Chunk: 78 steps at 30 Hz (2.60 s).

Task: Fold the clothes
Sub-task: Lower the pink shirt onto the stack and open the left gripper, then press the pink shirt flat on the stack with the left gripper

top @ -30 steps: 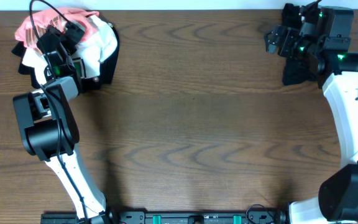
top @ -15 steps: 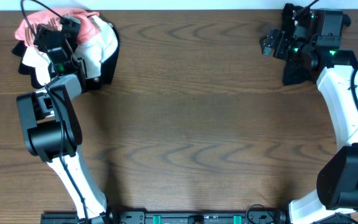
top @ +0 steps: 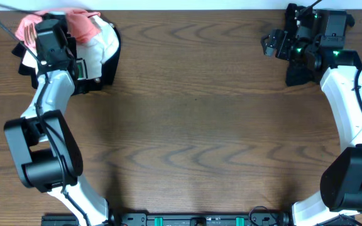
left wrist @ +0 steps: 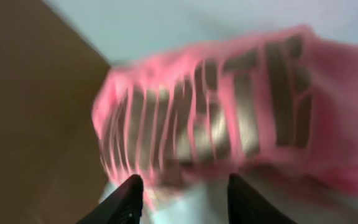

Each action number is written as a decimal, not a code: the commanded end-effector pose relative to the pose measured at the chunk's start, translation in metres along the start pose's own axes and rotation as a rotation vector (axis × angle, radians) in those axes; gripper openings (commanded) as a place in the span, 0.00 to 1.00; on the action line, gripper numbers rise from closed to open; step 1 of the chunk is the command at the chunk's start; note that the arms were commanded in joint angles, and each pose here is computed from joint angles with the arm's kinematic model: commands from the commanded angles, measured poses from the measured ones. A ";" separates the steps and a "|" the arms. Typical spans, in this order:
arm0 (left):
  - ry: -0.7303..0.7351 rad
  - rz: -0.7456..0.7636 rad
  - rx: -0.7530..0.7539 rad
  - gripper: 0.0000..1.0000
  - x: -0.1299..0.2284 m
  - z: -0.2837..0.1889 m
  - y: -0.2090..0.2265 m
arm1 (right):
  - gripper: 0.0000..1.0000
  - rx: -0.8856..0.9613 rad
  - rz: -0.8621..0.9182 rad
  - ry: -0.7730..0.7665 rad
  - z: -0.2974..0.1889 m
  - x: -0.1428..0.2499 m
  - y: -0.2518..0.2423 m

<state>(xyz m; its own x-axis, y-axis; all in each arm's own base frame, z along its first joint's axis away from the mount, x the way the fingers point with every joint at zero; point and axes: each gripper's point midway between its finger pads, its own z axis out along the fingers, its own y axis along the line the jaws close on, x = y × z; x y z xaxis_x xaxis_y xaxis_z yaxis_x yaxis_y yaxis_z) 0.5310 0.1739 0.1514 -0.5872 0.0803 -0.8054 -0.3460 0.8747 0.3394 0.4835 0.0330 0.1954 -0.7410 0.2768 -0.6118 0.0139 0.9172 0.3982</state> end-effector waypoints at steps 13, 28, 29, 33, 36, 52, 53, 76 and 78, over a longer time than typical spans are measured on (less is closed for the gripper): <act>0.113 -0.583 0.307 0.52 -0.001 -0.024 -0.046 | 0.99 -0.049 -0.055 0.038 0.010 0.014 0.027; -0.078 -0.882 0.231 0.52 -0.052 -0.027 -0.038 | 0.99 -0.053 -0.105 0.045 0.012 0.017 0.031; -0.090 -0.852 0.239 0.52 -0.054 -0.029 -0.041 | 0.99 -0.052 -0.105 0.045 0.012 0.017 0.031; -0.103 -0.807 0.224 0.52 -0.056 -0.031 -0.050 | 0.99 -0.048 -0.104 0.048 0.012 0.017 0.031; -0.096 -0.812 0.183 0.50 -0.050 -0.026 -0.053 | 0.99 -0.048 -0.104 0.050 0.012 0.018 0.031; -0.129 -0.839 0.187 0.50 -0.021 0.017 -0.102 | 0.99 -0.032 -0.106 0.063 0.012 0.021 0.027; -0.133 -0.840 0.188 0.50 -0.021 0.019 -0.103 | 0.99 -0.032 -0.105 0.063 0.012 0.021 0.027; -0.280 -0.890 0.197 0.06 -0.037 0.028 -0.102 | 0.99 -0.031 -0.118 0.069 0.012 0.023 0.027; -0.298 -0.894 0.212 0.06 -0.047 0.022 -0.103 | 0.99 -0.031 -0.118 0.069 0.012 0.023 0.027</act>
<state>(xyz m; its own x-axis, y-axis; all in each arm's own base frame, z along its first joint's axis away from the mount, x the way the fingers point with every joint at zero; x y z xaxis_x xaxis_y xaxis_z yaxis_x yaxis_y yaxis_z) 0.6055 0.0955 0.1255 0.0205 -0.5695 -0.8217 -0.4454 0.7306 -0.5175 0.4751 0.0650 0.1892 -0.7737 0.1647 -0.6118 -0.0857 0.9296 0.3586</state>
